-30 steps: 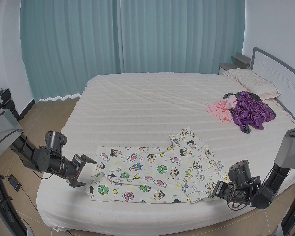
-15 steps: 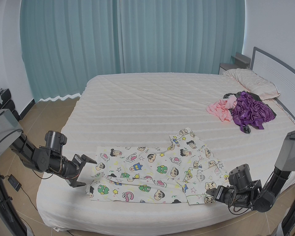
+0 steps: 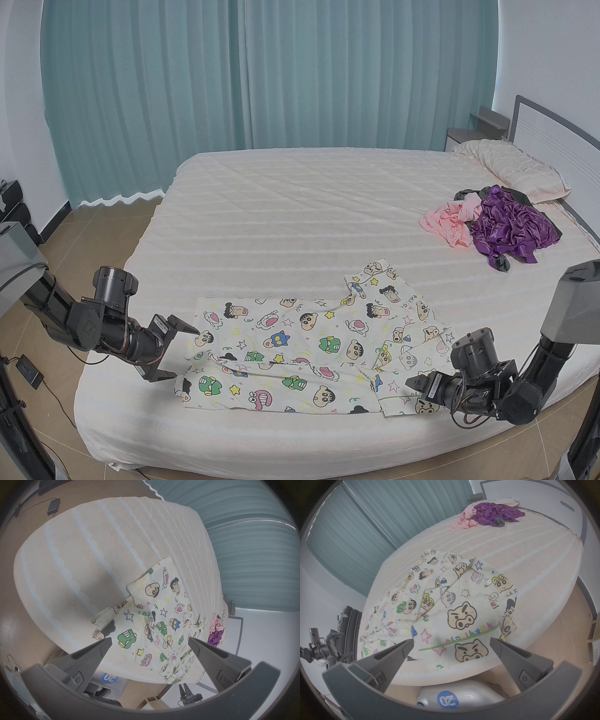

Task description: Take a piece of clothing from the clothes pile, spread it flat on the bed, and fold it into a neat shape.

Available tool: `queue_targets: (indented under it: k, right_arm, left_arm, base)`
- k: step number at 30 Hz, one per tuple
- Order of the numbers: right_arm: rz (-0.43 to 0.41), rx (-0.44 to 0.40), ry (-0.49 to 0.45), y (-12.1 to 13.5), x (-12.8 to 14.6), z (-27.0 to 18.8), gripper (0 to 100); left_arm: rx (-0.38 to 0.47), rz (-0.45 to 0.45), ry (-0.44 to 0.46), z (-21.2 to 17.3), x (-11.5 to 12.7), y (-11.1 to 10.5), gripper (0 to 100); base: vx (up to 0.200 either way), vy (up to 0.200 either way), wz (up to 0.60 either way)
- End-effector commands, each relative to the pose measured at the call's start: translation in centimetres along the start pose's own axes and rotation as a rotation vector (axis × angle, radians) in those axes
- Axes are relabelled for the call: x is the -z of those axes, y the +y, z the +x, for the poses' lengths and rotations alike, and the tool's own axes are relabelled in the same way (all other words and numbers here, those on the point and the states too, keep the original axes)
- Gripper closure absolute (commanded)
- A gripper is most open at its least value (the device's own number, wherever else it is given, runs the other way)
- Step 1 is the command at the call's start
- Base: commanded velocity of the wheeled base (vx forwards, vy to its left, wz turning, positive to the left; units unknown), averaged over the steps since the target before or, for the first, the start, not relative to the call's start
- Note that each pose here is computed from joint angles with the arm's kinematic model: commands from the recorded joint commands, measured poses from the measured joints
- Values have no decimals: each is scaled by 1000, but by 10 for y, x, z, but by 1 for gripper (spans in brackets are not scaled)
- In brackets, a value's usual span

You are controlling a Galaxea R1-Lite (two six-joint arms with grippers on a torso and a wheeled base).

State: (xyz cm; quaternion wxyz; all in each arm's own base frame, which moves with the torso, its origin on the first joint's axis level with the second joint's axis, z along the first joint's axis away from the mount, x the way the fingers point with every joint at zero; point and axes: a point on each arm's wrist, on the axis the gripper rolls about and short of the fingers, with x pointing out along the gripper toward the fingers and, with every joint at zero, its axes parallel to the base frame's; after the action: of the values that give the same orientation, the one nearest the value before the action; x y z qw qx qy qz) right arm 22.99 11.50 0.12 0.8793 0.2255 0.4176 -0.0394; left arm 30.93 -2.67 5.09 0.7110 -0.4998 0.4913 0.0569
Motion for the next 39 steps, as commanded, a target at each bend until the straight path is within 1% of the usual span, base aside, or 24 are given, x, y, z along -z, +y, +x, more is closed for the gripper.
queue_targets:
  k: [1, 5, 8, 10, 12, 14, 18, 20, 23, 24, 26, 27, 30, 34, 35, 36, 39]
  right_arm:
    - [-33, 82, 52, -10, 6, 38, 0]
    - [-1, 85, 4, -15, -9, 52, 0]
    - [22, 49, -55, -14, -21, 47, 0]
    - [23, 25, -73, -13, -26, 38, 0]
    - [21, 2, -70, -13, -28, 30, 0]
    - [6, -39, -58, -18, -33, 18, 0]
    - [-33, -51, -50, -34, -43, 12, 0]
    - [-38, -56, -48, -38, -45, 12, 0]
    - [-73, -116, -12, -51, -48, 13, 0]
    - [-77, -119, -11, -53, -48, 14, 0]
    - [-126, -153, 2, -63, -50, 17, 0]
    - [-132, -156, 4, -64, -50, 18, 0]
    - [-197, -188, 51, -75, -43, 30, 0]
    - [-253, -220, 58, -83, -39, 43, 0]
    - [-253, -220, 58, -83, -39, 43, 0]
    - [-270, -251, 59, -84, -36, 50, 0]
    - [-277, -283, 49, -84, -35, 57, 0]
  left_arm:
    - [-1, 3, 5, 1, 1, 0, 0]
    - [-2, 4, 3, 1, 1, 0, 0]
    - [-3, 4, 4, 1, 1, 0, 0]
    - [-2, 4, 3, 1, 1, 0, 0]
    - [-3, 4, 4, 1, 1, 0, 0]
    - [-3, 4, 4, 1, 1, 0, 0]
    - [-7, 2, 6, 1, 2, 2, 0]
    - [-7, 3, 6, 1, 2, 2, 0]
    - [-7, 3, 6, 1, 2, 2, 0]
    - [-7, 3, 6, 1, 2, 2, 0]
    - [-7, 5, 6, 1, 2, 2, 0]
    - [-9, 6, 4, 1, 2, 2, 0]
    - [-10, 11, 7, 2, 3, 2, 0]
    - [-11, 13, 10, 2, 4, 2, 0]
    - [-11, 13, 10, 2, 4, 2, 0]
    - [-11, 13, 10, 2, 4, 2, 0]
    - [-11, 13, 10, 2, 4, 2, 0]
  base:
    - [0, 0, 0]
    - [0, 0, 0]
    - [0, 0, 0]
    - [0, 0, 0]
    - [0, 0, 0]
    - [0, 0, 0]
    - [0, 0, 0]
    - [0, 0, 0]
    - [0, 0, 0]
    - [0, 0, 0]
    - [0, 0, 0]
    - [0, 0, 0]
    - [0, 0, 0]
    - [0, 0, 0]
    - [0, 0, 0]
    - [0, 0, 0]
    - [0, 0, 0]
